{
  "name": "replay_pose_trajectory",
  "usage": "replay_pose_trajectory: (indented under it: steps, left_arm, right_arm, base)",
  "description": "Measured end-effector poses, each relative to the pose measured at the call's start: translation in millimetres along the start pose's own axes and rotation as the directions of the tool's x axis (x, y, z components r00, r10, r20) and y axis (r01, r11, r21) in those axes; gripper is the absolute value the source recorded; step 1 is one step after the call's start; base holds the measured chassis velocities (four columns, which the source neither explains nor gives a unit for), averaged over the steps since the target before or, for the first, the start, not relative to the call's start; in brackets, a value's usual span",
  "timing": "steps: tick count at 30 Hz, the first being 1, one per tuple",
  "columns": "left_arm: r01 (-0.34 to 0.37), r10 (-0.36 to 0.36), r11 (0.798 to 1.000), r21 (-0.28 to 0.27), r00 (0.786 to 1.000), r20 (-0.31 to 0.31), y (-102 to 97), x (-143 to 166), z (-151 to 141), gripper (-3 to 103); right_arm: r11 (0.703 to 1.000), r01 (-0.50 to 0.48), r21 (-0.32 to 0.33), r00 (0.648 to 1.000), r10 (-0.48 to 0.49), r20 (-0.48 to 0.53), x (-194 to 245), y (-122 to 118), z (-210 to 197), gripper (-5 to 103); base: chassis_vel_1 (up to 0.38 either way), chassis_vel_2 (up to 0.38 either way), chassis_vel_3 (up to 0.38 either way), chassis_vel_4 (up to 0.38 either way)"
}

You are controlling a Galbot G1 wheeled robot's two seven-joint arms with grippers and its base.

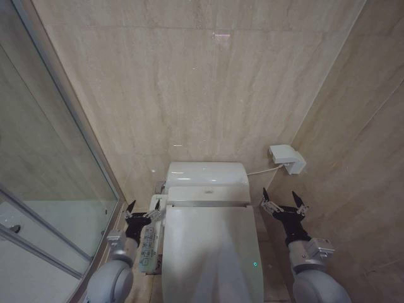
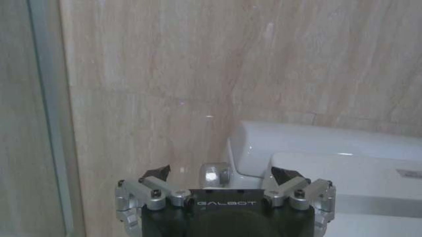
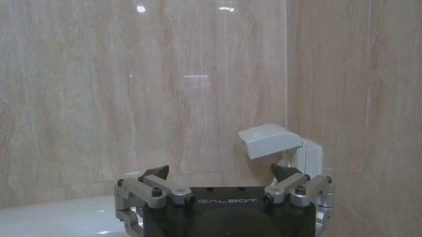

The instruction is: Open the toilet lid, clean the toilet bowl with a toilet brush, close the toilet lid, and flush.

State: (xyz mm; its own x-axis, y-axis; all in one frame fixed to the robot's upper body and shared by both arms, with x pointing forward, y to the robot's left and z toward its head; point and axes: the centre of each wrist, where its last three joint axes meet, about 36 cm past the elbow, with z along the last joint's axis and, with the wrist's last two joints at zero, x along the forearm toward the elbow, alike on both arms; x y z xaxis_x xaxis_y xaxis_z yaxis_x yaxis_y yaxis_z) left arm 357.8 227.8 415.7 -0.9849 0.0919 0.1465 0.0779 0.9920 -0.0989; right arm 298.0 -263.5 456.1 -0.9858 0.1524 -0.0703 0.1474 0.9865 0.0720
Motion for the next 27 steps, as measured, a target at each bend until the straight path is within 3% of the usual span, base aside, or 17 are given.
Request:
replay_pose_trajectory:
  steps: [6,7,8,9,11,13,18,23,26,27]
  left_arm:
    - [0.011,-0.010,1.000,-0.023,1.000,0.025,2.0,1.8,-4.8,100]
    - [0.043,-0.036,0.997,-0.070,0.994,0.102,8.1,8.2,-17.6,100]
    - [0.089,-0.059,0.987,-0.133,0.976,0.212,15.5,18.2,-35.3,100]
    - [0.115,-0.067,0.980,-0.164,0.960,0.271,19.3,23.7,-45.0,100]
    - [0.127,-0.070,0.976,-0.177,0.952,0.298,20.8,26.1,-49.2,100]
    - [0.147,-0.064,0.968,-0.206,0.930,0.362,22.6,35.0,-63.1,100]
    - [0.145,-0.062,0.969,-0.202,0.928,0.368,25.0,36.4,-62.3,100]
    - [0.136,-0.049,0.971,-0.198,0.919,0.391,36.9,26.1,-43.3,100]
    - [0.089,0.015,0.975,-0.204,0.887,0.461,59.0,10.7,-16.7,100]
    - [0.089,0.015,0.975,-0.204,0.887,0.461,59.0,10.7,-16.7,100]
  right_arm:
    - [1.000,0.000,0.000,1.000,0.000,0.000,0.0,0.0,0.0,100]
    - [1.000,0.000,0.000,1.000,0.000,0.000,0.0,0.0,0.0,100]
    - [1.000,0.000,0.000,1.000,0.000,0.000,0.0,0.0,0.0,100]
    - [1.000,0.000,0.000,1.000,0.000,0.000,0.0,-0.1,0.0,100]
    - [1.000,0.000,0.000,1.000,0.000,0.000,0.0,0.0,0.0,100]
    - [1.000,0.000,0.000,1.000,0.000,0.000,-0.1,0.0,-0.1,100]
    - [1.000,0.000,0.000,1.000,0.000,0.000,0.0,0.0,0.0,100]
    - [1.000,0.000,0.000,1.000,0.000,0.000,0.0,0.0,0.0,100]
    - [1.000,0.000,0.000,1.000,0.000,0.000,0.0,0.0,0.0,100]
    - [1.000,0.000,0.000,1.000,0.000,0.000,0.0,0.0,0.0,100]
  base:
    - [0.000,0.000,0.000,0.000]
    - [0.000,0.000,0.000,0.000]
    - [0.000,0.000,0.000,0.000]
    - [0.000,0.000,0.000,0.000]
    - [0.000,0.000,0.000,0.000]
    - [0.000,0.000,0.000,0.000]
    - [0.000,0.000,0.000,0.000]
    - [0.000,0.000,0.000,0.000]
    - [0.000,0.000,0.000,0.000]
    - [0.000,0.000,0.000,0.000]
